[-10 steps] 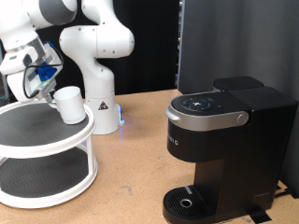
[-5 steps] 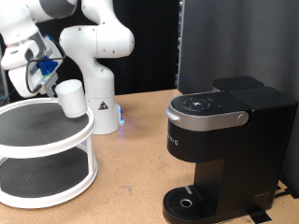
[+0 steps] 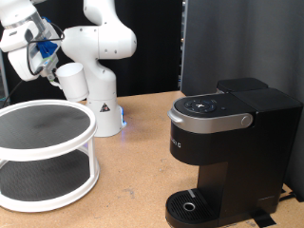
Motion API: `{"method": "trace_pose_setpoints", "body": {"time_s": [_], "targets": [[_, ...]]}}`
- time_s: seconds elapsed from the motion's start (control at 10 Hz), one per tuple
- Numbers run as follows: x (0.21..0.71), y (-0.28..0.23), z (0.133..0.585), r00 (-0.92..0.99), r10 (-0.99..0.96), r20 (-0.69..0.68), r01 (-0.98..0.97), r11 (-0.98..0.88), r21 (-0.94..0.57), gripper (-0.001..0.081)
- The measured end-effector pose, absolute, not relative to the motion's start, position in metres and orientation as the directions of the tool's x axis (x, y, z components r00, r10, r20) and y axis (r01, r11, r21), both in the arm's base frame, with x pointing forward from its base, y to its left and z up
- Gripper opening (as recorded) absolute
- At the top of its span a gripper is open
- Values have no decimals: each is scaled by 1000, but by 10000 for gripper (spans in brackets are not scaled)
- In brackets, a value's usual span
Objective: Make a cup of coffee with the keurig machine
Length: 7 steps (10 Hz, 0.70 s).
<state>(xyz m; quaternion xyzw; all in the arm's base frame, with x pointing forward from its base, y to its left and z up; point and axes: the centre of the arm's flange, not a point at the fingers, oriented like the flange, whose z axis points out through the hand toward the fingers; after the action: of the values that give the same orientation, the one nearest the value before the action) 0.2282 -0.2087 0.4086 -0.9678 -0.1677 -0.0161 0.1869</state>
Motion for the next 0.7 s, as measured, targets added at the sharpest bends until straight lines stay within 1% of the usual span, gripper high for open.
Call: {"method": "trace_pose_setpoints", "body": {"time_s": [0.3,0.7], "targets": [[237,-200,406,950,276,143,310,-877,-367,67],[279,-167,426,939,226,261,304,-898,-317,67]]}}
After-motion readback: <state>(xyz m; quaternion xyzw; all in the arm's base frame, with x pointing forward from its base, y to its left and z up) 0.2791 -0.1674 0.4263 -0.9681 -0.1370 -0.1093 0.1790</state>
